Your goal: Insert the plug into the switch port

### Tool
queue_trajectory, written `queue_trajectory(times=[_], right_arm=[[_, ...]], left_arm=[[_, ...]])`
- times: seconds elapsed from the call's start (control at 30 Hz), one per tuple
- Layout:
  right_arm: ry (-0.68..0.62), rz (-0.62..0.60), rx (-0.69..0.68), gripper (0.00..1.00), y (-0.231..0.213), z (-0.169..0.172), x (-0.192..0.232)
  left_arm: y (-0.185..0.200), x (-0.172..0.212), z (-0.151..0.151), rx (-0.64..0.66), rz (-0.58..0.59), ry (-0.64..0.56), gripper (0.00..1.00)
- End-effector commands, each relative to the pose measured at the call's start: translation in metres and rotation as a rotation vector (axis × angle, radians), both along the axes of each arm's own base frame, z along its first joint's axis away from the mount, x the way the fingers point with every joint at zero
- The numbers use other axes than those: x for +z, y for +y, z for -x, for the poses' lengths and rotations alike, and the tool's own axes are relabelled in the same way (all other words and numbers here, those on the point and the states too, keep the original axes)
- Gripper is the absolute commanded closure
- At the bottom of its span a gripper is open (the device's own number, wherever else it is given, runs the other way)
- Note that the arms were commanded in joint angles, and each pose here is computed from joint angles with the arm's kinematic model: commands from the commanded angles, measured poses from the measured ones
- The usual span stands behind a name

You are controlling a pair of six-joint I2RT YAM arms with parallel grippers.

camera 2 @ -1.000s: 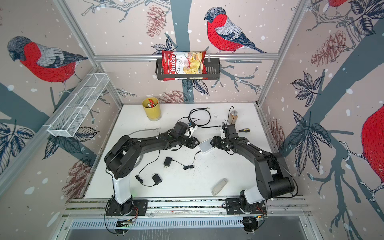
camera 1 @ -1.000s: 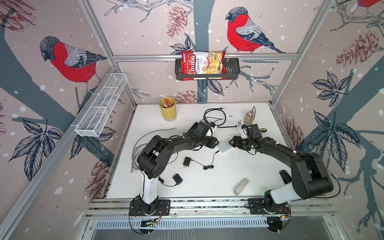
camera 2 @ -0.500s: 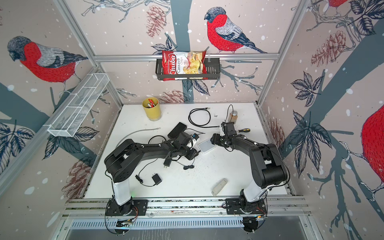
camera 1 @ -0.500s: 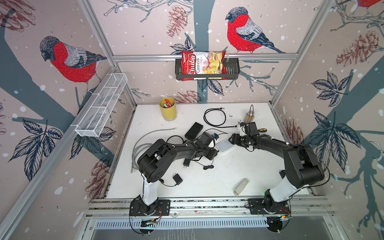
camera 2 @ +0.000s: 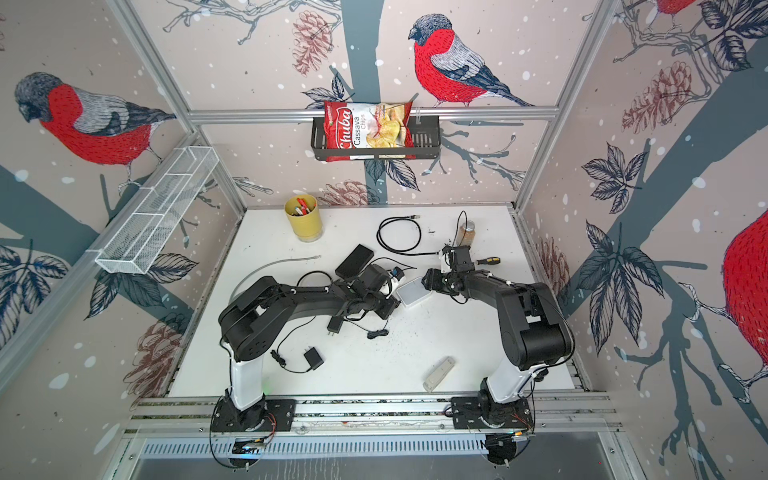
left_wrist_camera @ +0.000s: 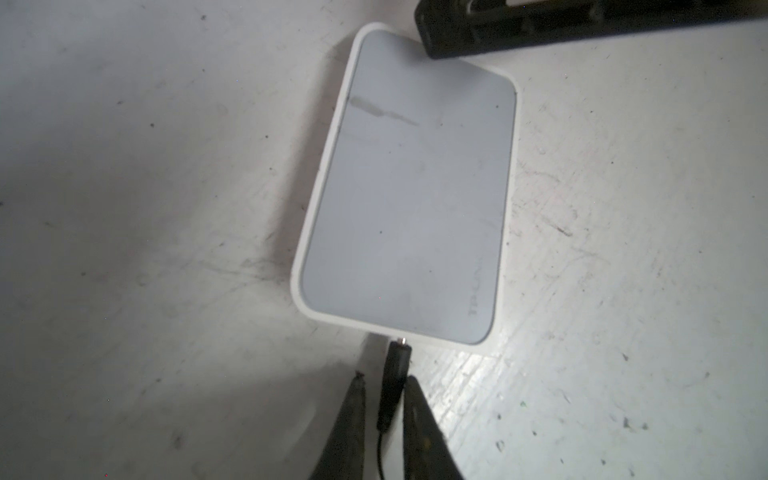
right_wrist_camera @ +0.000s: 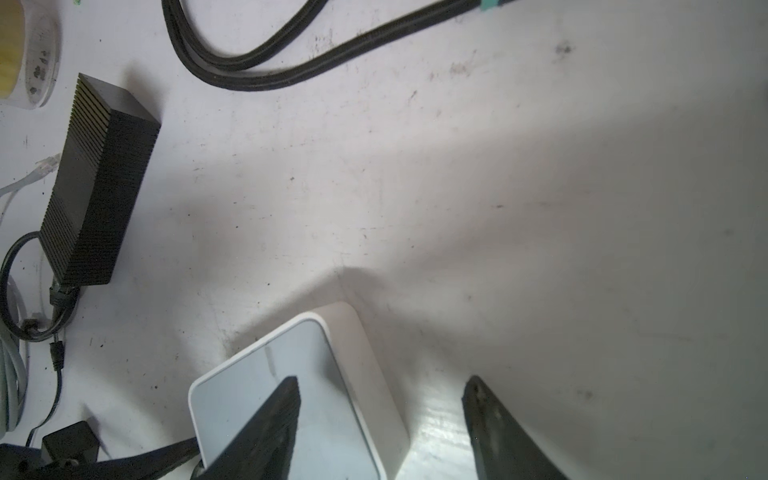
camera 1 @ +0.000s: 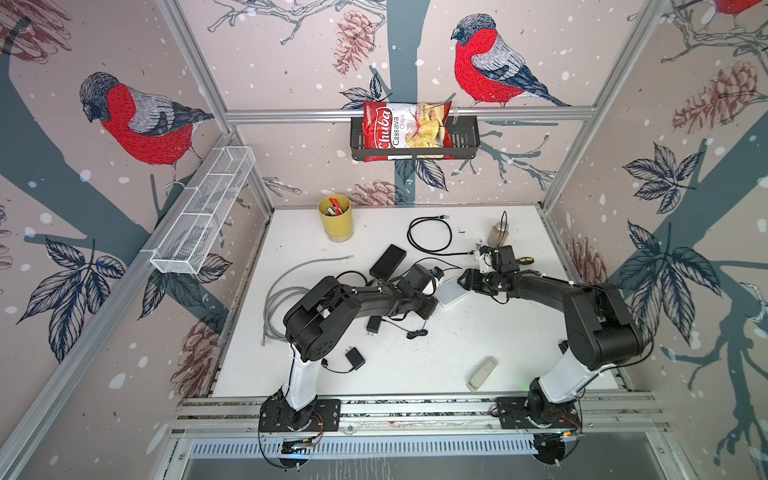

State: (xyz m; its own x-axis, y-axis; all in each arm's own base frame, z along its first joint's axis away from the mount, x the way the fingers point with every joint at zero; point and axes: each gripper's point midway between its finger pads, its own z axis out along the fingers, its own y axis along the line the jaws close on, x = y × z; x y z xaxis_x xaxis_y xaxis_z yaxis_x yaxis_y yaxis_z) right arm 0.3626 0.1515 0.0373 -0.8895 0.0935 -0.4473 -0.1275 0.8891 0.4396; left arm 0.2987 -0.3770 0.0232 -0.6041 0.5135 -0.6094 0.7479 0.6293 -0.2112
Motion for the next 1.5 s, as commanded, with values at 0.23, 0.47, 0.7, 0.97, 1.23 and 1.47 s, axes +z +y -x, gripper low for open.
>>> queue_trajectory(times=[0.23, 0.47, 0.7, 0.97, 1.23, 1.47], right_arm=[[-0.022, -0.023, 0.062, 0.37, 0.009, -0.002, -0.002], [-0.044, -0.014, 0.064, 0.36, 0.01, -0.007, -0.001], [-0.057, 0.012, 0.058, 0.35, 0.009, -0.02, -0.001], [-0.079, 0.022, 0.101, 0.35, 0.016, -0.027, -0.001], [-0.086, 0.014, 0.147, 0.35, 0.028, -0.032, -0.006], [-0.081, -0.001, 0.183, 0.35, 0.035, -0.03, -0.008]], left_arm=[[-0.004, 0.0, 0.003, -0.019, -0.024, 0.004, 0.95], [-0.006, 0.002, 0.006, -0.05, -0.038, 0.019, 1.0], [0.0, 0.004, 0.016, -0.095, -0.055, 0.032, 1.0], [-0.005, 0.009, 0.008, -0.059, -0.046, 0.045, 1.0], [-0.006, 0.006, 0.004, -0.045, -0.057, 0.082, 1.0], [-0.004, 0.007, 0.005, -0.034, -0.066, 0.094, 1.0]])
